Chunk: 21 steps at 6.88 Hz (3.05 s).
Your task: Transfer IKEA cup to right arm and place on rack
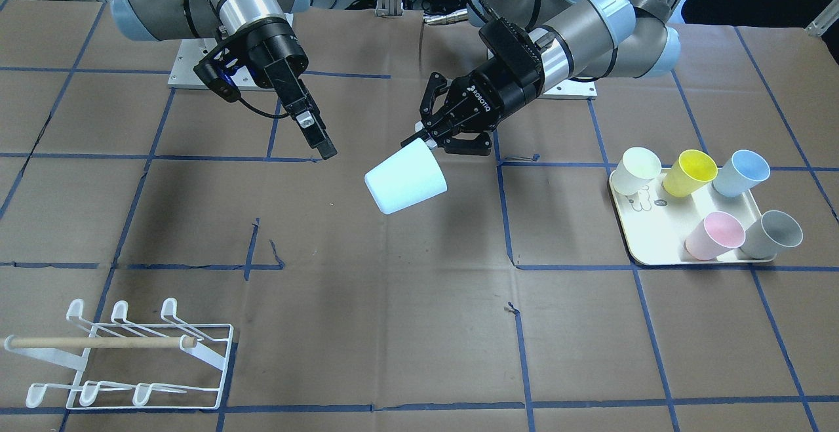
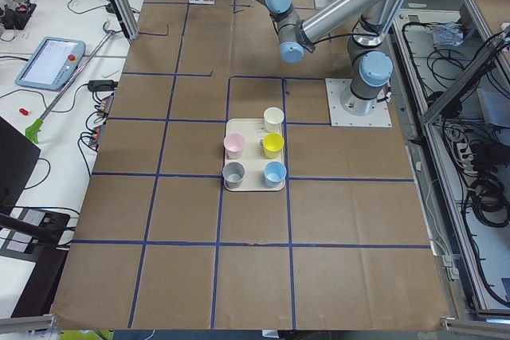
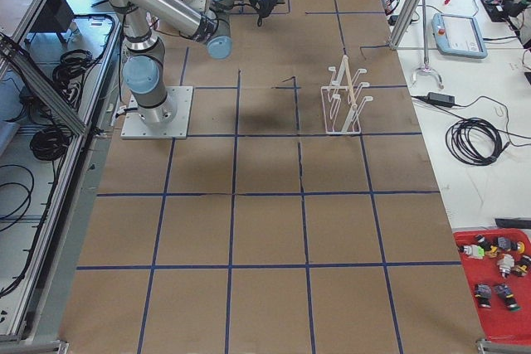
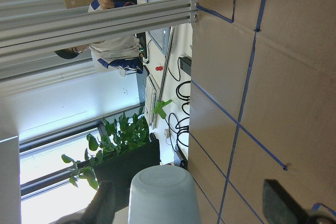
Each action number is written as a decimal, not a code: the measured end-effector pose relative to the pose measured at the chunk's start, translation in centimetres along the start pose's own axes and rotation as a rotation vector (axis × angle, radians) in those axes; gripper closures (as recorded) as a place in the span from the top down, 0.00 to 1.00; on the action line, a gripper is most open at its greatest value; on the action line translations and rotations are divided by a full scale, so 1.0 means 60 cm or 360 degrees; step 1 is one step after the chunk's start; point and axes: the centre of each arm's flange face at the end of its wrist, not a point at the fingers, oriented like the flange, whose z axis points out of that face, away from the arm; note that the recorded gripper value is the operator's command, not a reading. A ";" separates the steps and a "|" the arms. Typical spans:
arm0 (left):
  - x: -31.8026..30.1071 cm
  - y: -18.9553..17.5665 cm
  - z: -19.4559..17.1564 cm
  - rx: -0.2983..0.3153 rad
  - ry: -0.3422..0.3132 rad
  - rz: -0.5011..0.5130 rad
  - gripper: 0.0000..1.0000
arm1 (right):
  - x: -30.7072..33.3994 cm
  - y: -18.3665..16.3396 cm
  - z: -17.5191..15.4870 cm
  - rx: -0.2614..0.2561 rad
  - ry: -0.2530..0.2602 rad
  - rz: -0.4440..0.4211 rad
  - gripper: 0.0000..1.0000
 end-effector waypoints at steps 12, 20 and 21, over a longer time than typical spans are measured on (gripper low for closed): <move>0.003 0.001 0.000 0.0002 0.0009 -0.0018 0.04 | -0.049 0.059 0.075 -0.0066 0.0260 0.0025 0.99; 0.003 -0.001 -0.001 0.0005 0.0008 -0.0026 0.06 | -0.064 0.071 0.134 -0.0104 0.0271 0.0022 0.88; 0.004 -0.001 0.000 0.0004 0.0008 -0.0027 0.06 | -0.064 0.071 0.134 -0.0111 0.0272 0.0023 0.82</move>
